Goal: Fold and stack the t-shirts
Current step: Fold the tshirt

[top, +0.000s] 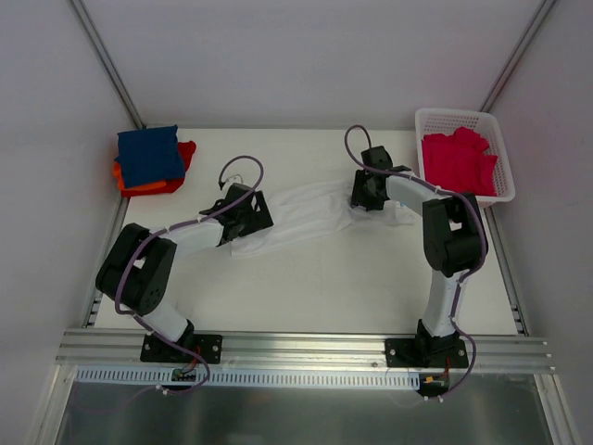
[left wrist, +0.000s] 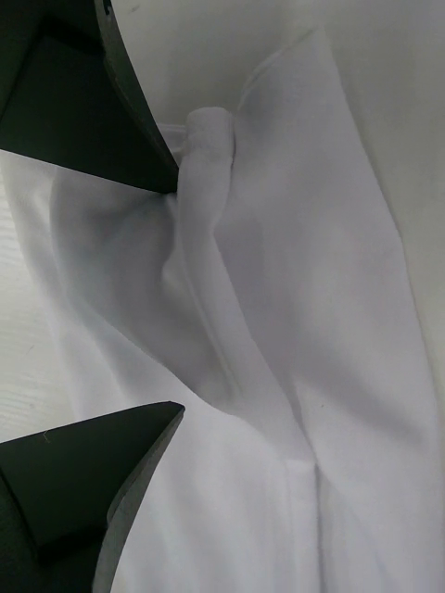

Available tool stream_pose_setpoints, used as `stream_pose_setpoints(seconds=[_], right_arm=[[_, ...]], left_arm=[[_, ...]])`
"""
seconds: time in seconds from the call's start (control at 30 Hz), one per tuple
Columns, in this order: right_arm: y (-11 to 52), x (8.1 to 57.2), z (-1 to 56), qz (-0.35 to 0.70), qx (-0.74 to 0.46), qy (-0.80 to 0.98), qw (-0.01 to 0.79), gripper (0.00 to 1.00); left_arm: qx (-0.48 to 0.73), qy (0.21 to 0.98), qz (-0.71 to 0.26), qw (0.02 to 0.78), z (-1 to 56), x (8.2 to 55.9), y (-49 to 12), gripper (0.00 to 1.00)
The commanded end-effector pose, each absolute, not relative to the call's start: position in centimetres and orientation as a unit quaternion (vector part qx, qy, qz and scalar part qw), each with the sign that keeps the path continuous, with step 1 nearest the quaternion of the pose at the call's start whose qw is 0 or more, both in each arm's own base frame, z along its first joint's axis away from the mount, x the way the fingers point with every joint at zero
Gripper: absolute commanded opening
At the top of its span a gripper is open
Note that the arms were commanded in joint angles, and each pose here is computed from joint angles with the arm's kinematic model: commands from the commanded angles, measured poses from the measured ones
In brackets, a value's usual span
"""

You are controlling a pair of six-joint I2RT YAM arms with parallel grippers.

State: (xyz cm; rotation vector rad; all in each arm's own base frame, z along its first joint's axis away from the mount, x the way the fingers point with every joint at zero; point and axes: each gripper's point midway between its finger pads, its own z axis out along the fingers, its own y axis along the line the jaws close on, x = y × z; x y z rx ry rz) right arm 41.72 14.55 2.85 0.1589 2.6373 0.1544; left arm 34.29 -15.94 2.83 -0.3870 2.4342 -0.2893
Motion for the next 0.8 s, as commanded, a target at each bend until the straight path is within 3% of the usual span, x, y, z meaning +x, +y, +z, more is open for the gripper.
stream_pose_setpoints(seconds=[0.0,0.77], right_arm=[[15.3,42.9,3.6,0.075,0.045,0.967,0.238,0.49],[17.2,49.7,4.1,0.141,0.018,0.963,0.227,0.49]], left_arm=[[-0.151,0.962,-0.090,0.211,-1.6,27.5,-16.4,0.99],[-0.084,0.988,-0.055,0.116,-6.4,14.8,-20.9,0.99]])
